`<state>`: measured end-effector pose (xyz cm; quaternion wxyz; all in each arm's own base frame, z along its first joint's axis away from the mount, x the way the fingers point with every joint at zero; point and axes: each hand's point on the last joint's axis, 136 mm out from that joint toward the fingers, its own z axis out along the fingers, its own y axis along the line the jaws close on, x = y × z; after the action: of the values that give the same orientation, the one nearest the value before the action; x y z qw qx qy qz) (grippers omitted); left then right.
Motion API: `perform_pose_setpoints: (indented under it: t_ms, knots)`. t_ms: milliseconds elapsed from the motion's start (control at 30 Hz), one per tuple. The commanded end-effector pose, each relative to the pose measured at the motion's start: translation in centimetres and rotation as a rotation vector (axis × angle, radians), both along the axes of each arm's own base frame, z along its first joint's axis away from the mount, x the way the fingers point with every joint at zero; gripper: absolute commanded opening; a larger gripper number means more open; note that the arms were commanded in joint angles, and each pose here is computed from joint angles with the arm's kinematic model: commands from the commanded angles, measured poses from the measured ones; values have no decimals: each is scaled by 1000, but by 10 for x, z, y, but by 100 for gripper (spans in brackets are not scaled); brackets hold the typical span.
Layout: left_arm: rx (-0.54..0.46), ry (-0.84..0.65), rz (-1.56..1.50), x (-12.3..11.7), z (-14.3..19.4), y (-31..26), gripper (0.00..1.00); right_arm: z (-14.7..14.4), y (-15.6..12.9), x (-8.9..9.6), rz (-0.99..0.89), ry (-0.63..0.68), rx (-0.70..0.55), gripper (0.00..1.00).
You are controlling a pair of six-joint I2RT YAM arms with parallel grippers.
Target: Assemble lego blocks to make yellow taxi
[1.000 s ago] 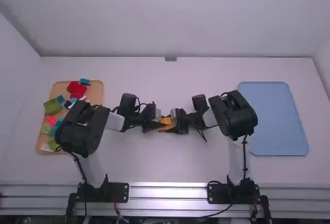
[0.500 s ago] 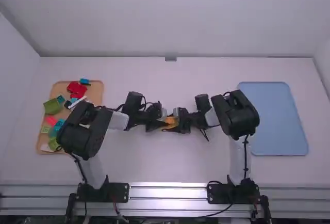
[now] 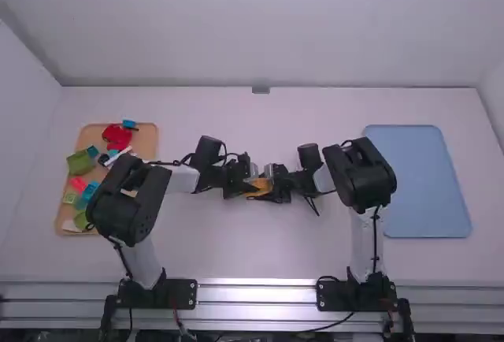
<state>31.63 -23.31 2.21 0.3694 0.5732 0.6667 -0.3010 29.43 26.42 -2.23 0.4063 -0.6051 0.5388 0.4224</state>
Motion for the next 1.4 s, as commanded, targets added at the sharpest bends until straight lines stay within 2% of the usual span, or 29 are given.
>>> perform_pose_setpoints:
  t_ms: [0, 167, 333, 367, 467, 500, 533, 733, 967, 1167, 1200, 1300, 1333, 1367]
  knots:
    - [45, 42, 70, 3, -18, 9, 19, -4, 9, -10, 26, 32, -9, 46]
    - [-43, -5, 69, 9, -2, 16, 28, -4, 9, -11, 26, 31, -8, 49]
    - [-68, -33, 78, 13, 1, 21, 34, -3, 10, -9, 23, 33, -7, 50]
    - [-71, -35, 81, 14, 2, 22, 42, -3, 10, -9, 23, 35, -7, 50]
    - [-85, -48, 71, 13, 5, 19, 56, -3, 10, -9, 24, 32, -6, 50]
    - [-91, -51, 66, 13, 6, 19, 68, -3, 10, -9, 24, 34, -7, 50]
    - [-93, -58, 67, 14, 7, 18, 99, -3, 10, -9, 24, 34, -7, 50]
    - [-122, -80, 99, 22, 25, 34, 99, -4, 9, -10, 23, 39, -9, 50]
    - [-269, -78, 163, 20, 73, 88, 99, 3, 11, -3, 12, 45, 1, 50]
    - [-277, 36, 394, 24, 67, 141, 99, 49, -7, 37, -132, 127, 32, 49]
    - [-233, 72, 482, 29, 55, 150, 99, 65, -21, 50, -196, 149, 40, 47]
    - [-145, 141, 676, 40, 32, 169, 99, 83, -50, 71, -323, 162, 18, 46]
    - [-101, 194, 832, 47, 19, 184, 99, 93, -77, 84, -431, 166, -28, 46]
    - [-95, 204, 866, 48, 17, 188, 99, 94, -84, 86, -457, 167, -41, 46]
